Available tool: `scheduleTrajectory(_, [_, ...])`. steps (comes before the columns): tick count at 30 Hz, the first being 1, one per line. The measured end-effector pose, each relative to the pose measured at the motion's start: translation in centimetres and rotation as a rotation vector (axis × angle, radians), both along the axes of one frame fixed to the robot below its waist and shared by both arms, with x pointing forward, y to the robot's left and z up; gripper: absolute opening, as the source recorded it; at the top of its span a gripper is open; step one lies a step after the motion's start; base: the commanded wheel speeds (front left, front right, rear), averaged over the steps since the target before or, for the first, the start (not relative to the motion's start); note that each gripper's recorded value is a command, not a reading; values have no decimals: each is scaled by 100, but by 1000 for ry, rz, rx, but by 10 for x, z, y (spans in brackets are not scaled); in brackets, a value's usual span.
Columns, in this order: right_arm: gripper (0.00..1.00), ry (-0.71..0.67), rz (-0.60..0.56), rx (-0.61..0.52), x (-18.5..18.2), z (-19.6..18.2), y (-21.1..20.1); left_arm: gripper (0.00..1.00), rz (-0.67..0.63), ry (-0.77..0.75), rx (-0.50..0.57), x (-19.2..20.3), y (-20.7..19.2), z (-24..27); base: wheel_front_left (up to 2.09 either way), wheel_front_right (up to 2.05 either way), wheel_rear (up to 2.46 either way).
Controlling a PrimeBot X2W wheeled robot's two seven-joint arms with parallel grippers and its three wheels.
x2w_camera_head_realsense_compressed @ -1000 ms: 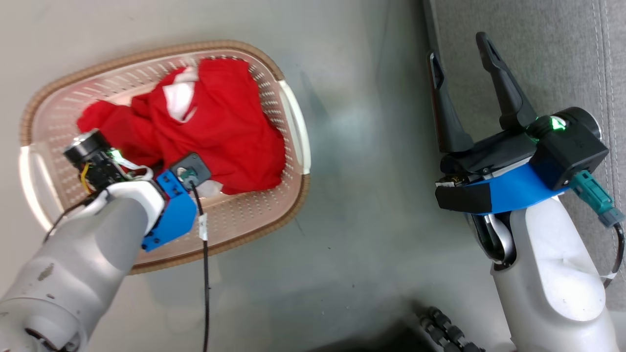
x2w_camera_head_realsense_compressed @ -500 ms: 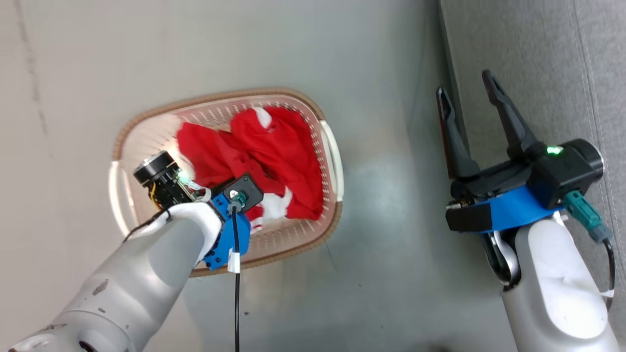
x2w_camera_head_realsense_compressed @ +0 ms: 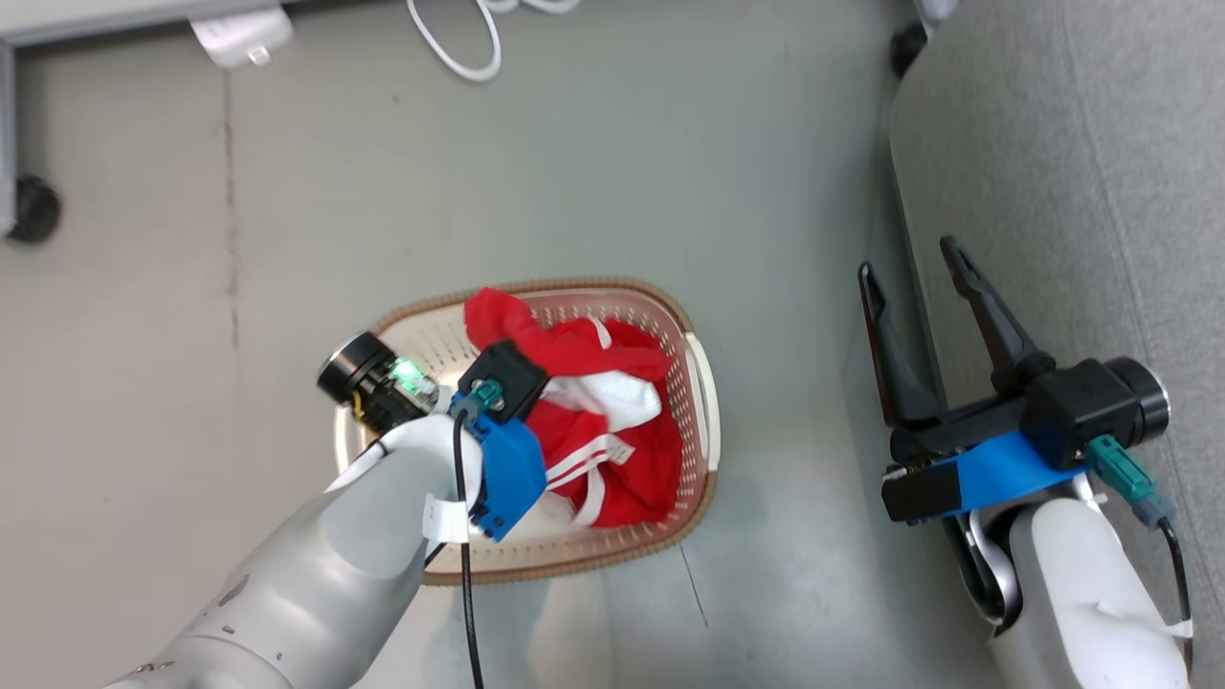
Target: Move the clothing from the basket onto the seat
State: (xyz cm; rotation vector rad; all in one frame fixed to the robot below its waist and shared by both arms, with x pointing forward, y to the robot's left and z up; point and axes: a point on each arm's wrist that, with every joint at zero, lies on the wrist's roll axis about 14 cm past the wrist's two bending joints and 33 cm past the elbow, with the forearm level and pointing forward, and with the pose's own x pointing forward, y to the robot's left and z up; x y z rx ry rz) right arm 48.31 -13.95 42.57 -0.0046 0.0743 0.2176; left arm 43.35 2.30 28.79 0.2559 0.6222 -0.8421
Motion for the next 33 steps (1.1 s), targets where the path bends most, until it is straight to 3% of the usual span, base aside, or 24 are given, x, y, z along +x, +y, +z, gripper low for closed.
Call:
scheduleTrajectory(15, [100,-59,11,16,-37,40,6,0,133,-302,-240,30,-8,139,0,0,0])
scheduleTrajectory(33, [100,-93,6,31,-79,62,7,0,108,-549,-363,11,-23,249,0,0,0])
